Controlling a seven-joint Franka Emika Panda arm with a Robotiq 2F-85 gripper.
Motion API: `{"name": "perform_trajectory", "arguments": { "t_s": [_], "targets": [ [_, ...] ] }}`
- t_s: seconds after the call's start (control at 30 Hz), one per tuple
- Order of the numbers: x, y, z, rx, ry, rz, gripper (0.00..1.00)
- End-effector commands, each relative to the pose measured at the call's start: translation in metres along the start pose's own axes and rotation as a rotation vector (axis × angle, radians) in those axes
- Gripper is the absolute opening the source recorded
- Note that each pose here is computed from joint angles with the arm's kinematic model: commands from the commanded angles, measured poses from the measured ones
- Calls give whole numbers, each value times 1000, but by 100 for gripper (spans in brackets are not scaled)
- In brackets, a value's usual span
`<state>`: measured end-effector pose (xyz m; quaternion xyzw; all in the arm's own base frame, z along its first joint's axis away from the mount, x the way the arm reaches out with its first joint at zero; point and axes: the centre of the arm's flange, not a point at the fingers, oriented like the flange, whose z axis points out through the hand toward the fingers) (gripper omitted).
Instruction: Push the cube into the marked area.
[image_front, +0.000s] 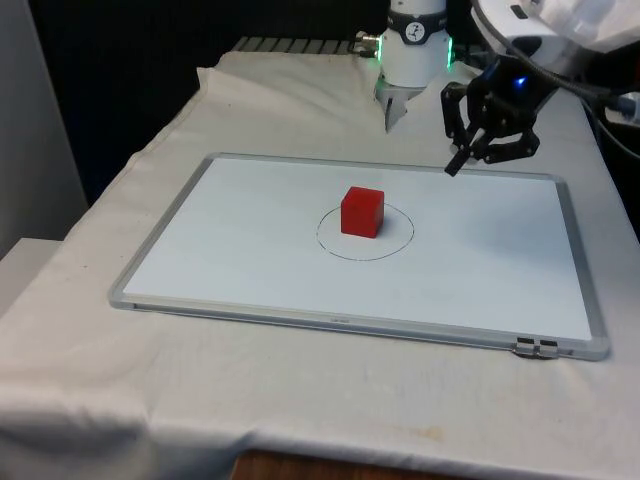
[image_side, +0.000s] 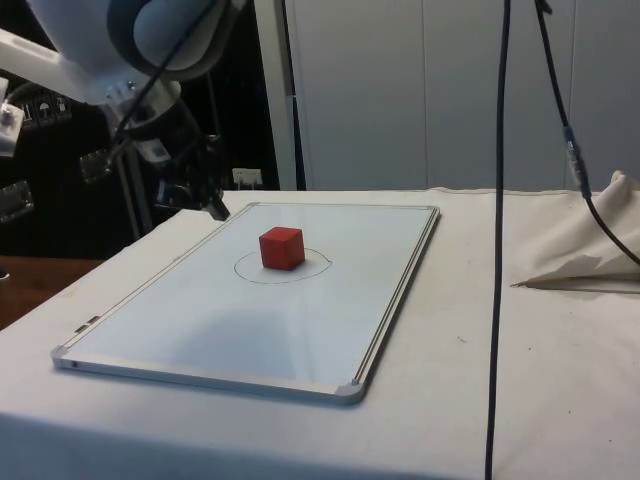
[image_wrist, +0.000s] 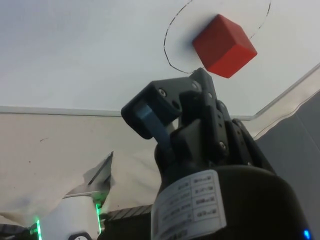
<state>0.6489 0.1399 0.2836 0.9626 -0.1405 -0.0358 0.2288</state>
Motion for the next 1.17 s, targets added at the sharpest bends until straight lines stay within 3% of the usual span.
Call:
{"name": "perform_trajectory", "arguments": {
  "t_s": [0.0,0.2,0.23,0.27,0.5,0.53,0.57,0.77,0.83,0.87,0.9,0.97,1.07,1.13],
  "targets": [
    [0,1,-2,11,-4,12,0],
    [0,3,-10,28,4,58,0],
    [1,3,-9,16,7,54,0],
    [1,4,-12,33,6,71,0],
    [1,6,-19,47,9,116,0],
    [1,5,-17,33,12,108,0],
    [1,6,-20,48,9,123,0],
    [1,7,-20,71,-7,162,0],
    [1,7,-21,76,-13,168,0],
    [1,6,-20,58,-3,160,0],
    [2,7,-20,81,-17,173,0],
    [1,6,-19,89,-24,179,0],
    [2,6,-19,97,-27,182,0],
    [1,6,-20,83,-24,180,0]
  ]
}}
